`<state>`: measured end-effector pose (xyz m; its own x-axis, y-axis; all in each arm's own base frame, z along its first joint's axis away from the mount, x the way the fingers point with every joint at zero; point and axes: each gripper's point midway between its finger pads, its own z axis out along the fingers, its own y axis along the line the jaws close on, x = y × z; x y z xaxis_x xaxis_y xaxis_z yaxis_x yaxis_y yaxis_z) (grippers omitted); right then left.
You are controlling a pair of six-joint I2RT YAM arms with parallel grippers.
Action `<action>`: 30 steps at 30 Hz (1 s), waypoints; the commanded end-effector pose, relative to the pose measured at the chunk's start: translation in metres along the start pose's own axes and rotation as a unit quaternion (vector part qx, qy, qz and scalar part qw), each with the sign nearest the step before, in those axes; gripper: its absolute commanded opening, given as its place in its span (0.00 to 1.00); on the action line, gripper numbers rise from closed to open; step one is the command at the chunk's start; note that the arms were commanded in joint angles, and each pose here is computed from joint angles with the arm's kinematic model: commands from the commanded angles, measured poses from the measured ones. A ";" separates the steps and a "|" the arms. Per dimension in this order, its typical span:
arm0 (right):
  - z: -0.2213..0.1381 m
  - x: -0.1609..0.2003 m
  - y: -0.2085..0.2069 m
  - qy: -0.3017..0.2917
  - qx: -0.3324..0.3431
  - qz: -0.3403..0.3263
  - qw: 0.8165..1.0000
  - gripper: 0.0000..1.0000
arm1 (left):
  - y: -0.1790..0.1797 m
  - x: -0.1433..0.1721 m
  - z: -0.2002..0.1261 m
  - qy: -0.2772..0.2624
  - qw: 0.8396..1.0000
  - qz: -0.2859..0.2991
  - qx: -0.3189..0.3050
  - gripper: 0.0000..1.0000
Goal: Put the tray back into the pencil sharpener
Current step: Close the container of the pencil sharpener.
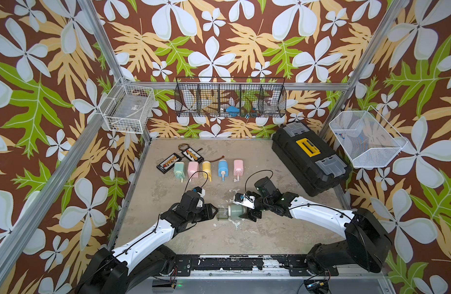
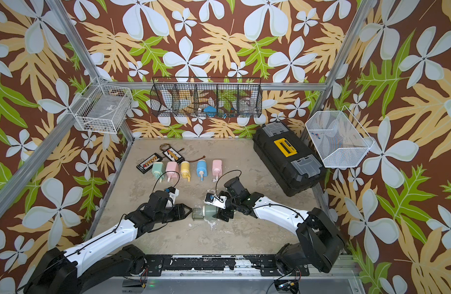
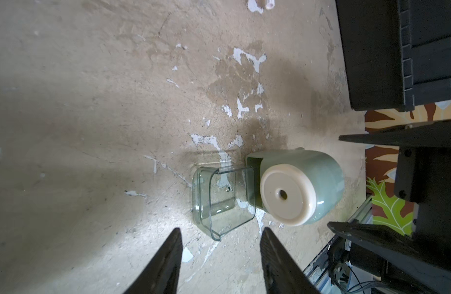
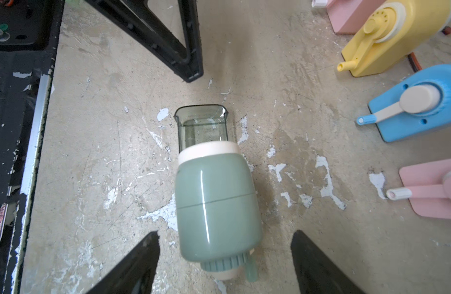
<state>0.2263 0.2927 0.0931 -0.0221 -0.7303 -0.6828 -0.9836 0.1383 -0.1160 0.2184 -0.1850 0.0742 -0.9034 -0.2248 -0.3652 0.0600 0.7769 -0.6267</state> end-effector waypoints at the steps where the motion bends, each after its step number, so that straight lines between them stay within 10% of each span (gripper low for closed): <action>1: 0.005 -0.006 0.004 -0.008 -0.016 -0.019 1.000 0.79 | -0.003 0.003 0.003 0.010 1.000 0.022 0.019 0.51; 30: 0.027 0.007 0.013 0.028 -0.040 -0.023 0.999 0.61 | 0.000 0.032 0.034 0.094 0.993 0.028 0.061 0.29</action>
<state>0.2225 0.3086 0.0720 0.0234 -0.7598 -0.6497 -0.9927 0.0595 -0.1054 0.2014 -0.2069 0.0337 -0.9651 -0.0836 -0.2481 0.1114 0.7265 -0.6781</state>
